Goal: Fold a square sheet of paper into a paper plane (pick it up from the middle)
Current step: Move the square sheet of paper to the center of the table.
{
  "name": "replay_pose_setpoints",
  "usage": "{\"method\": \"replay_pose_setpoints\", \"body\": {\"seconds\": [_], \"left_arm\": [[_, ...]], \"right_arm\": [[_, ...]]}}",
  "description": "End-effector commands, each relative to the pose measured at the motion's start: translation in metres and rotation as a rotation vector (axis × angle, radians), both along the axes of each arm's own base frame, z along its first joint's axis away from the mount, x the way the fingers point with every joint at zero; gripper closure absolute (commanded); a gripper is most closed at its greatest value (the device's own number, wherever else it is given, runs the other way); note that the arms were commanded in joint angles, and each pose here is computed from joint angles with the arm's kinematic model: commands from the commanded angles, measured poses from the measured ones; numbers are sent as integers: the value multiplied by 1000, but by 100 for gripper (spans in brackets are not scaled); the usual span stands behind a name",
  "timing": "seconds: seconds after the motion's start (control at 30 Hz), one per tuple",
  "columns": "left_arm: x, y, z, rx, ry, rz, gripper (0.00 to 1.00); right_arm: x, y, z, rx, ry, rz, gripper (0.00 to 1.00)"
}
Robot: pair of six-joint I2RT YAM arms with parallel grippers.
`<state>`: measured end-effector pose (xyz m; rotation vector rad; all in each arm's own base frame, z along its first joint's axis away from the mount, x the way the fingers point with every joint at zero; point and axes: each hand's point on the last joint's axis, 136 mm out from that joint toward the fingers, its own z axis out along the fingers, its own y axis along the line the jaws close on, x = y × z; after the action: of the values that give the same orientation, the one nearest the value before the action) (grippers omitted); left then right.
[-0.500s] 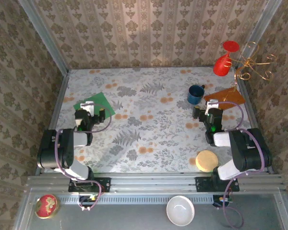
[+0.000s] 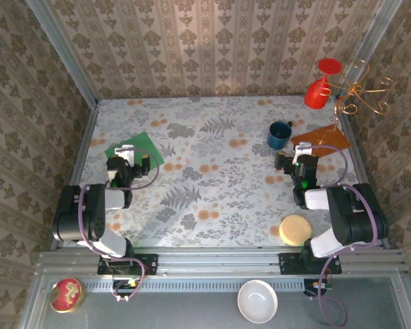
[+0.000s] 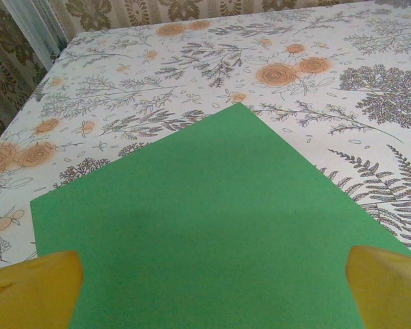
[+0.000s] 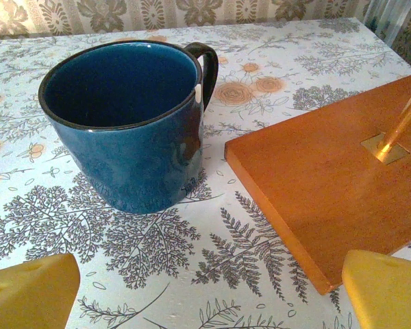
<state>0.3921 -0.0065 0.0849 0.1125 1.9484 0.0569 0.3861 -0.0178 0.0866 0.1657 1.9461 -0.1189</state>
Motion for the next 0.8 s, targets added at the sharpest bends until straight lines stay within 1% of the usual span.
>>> {"method": "replay_pose_setpoints", "body": {"seconds": [0.0, 0.27, 0.43, 0.53, 0.63, 0.73, 0.77], "left_arm": [[9, 0, 11, -1, -37, -10, 0], [9, 0, 11, -2, -37, -12, 0], [6, 7, 15, 1, -59, 40, 0], [-3, 12, 30, 14, -93, 80, 0], [-11, 20, 45, -5, -64, 141, 0], [-19, 19, 67, -66, -42, 158, 0], [-23, 19, 73, -105, -38, 168, 0]], "right_arm": [[10, -4, 13, -18, -43, -17, 0], [10, -4, 13, -18, -44, -17, 0], [4, -7, 19, -18, -74, -39, 0], [-6, -7, 32, -22, -129, -41, 0], [-14, -12, 50, -21, -127, -74, 0], [-21, -15, 68, -3, -130, -101, 0], [-24, -16, 74, 13, -132, -113, 0]]}}
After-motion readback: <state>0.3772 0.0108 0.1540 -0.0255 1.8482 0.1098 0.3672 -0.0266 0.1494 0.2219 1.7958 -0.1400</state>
